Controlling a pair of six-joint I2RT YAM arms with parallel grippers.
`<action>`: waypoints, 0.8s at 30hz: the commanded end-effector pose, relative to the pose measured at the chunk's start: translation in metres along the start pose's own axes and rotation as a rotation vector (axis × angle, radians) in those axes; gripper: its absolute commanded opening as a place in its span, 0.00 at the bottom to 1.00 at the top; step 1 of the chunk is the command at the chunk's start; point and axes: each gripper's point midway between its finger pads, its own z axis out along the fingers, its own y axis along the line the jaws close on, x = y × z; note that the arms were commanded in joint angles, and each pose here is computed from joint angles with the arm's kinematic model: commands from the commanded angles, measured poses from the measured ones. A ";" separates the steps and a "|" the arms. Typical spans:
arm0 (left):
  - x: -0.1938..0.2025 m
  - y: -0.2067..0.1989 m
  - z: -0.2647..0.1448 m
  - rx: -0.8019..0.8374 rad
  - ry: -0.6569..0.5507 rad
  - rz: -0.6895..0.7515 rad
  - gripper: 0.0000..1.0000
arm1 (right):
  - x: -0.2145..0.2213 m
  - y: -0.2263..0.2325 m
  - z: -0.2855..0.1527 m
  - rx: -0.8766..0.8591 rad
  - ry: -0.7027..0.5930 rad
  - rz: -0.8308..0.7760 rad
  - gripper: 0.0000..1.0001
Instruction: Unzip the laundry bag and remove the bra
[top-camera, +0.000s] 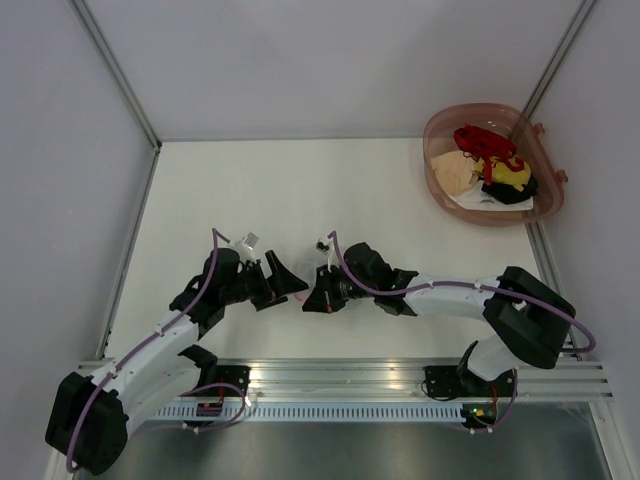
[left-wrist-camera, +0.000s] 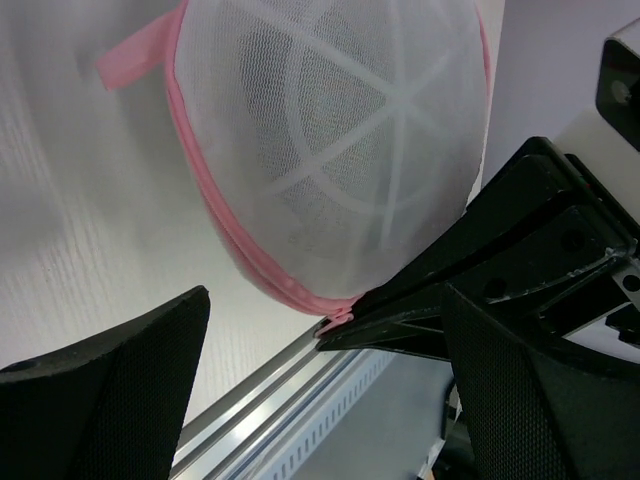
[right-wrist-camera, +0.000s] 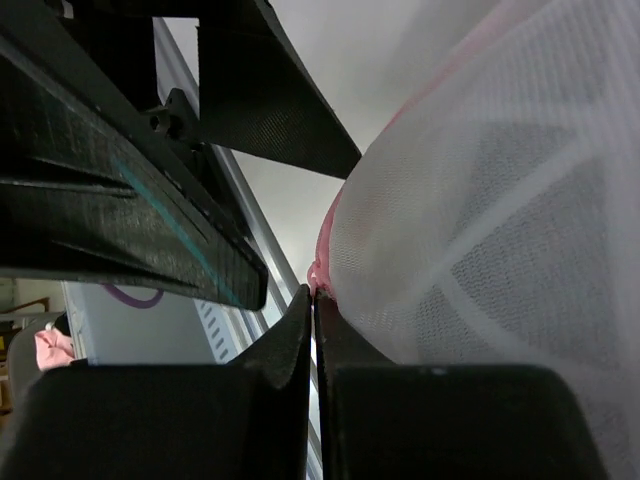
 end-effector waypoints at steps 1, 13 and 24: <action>0.002 -0.006 0.001 0.032 0.003 -0.064 0.99 | -0.023 0.040 0.012 -0.177 -0.043 -0.036 0.00; -0.005 0.011 0.024 0.039 -0.066 -0.183 0.87 | -0.030 0.028 0.003 -0.097 -0.127 -0.089 0.00; -0.037 -0.005 0.040 0.070 -0.143 -0.153 0.02 | -0.008 0.011 -0.005 0.024 -0.014 -0.129 0.00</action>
